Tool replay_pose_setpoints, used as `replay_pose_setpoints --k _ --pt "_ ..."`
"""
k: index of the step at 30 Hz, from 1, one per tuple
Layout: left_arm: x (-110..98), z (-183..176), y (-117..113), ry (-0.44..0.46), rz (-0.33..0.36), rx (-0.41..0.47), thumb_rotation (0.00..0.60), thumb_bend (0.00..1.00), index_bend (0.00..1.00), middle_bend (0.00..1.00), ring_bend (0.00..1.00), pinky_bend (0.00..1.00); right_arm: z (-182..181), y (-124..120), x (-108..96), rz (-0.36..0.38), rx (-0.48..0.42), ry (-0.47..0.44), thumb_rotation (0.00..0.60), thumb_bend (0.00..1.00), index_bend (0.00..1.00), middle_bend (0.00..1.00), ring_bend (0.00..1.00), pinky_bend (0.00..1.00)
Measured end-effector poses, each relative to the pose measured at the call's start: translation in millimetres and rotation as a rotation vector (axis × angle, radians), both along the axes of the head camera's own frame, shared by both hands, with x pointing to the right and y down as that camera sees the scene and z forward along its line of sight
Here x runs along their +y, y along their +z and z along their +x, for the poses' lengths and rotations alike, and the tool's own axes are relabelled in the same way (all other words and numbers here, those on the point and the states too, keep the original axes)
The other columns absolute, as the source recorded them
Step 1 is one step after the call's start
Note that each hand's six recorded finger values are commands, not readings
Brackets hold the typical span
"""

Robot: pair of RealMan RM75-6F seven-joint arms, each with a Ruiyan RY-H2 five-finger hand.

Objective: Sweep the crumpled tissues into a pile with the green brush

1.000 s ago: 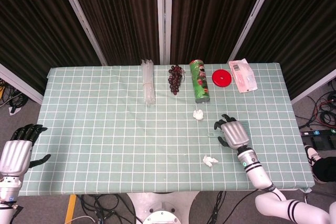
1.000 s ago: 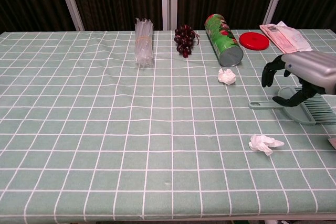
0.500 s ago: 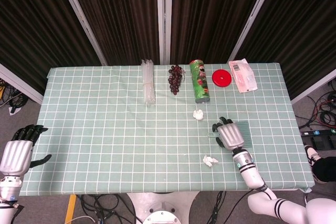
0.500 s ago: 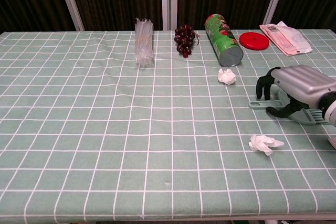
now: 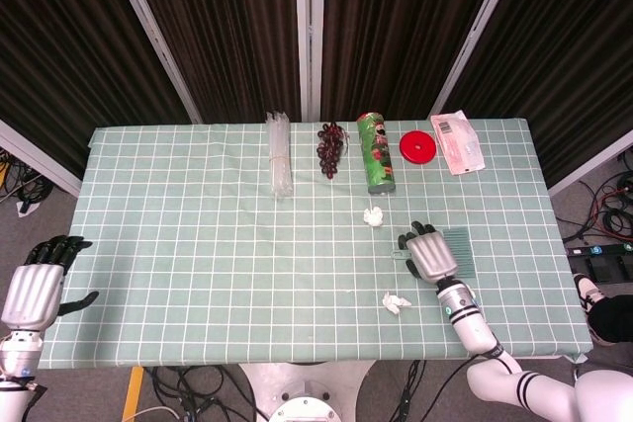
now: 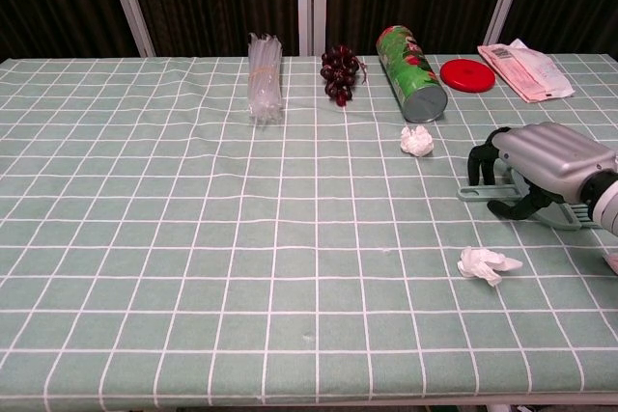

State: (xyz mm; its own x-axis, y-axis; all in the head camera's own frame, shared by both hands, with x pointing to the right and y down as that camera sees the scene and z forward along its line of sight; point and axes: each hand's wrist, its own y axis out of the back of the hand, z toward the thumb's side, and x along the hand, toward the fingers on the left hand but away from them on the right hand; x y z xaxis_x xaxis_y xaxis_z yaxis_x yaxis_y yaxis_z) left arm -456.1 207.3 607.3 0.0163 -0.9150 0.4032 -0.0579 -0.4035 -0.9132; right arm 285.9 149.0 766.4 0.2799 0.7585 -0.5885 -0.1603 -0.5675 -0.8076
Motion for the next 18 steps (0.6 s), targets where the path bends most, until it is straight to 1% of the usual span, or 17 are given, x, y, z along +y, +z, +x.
replay_pose_setpoints --k 4,6,9,12,15,18 --pt "0 -1 0 -0.004 0.001 0.004 0.600 0.00 0.24 0.19 0.14 0.19 -1 2 1 -0.004 0.018 -0.011 0.600 0.30 0.46 0.49 0.20 0.27" --pt "0 -1 1 -0.004 0.002 0.004 0.600 0.00 0.24 0.19 0.14 0.19 -2 2 1 -0.003 0.018 -0.014 0.600 0.32 0.49 0.51 0.22 0.26" --pt "0 -1 1 -0.004 0.000 0.005 0.600 0.00 0.24 0.19 0.14 0.19 -3 1 0 0.005 0.016 -0.019 0.600 0.35 0.58 0.57 0.27 0.26" --pt "0 -2 1 -0.006 0.001 0.004 0.600 0.00 0.24 0.19 0.14 0.19 -2 -2 -2 0.024 0.016 -0.017 0.600 0.37 0.62 0.60 0.30 0.26" --pt "0 -2 0 -0.004 0.002 0.003 0.600 0.00 0.24 0.19 0.14 0.19 1 -8 -6 0.047 0.003 -0.005 0.600 0.37 0.64 0.61 0.31 0.26" --pt "-1 -1 -2 -0.001 0.006 0.003 0.600 0.00 0.24 0.19 0.14 0.19 8 -21 -12 0.075 -0.018 0.006 0.600 0.37 0.66 0.62 0.32 0.26"
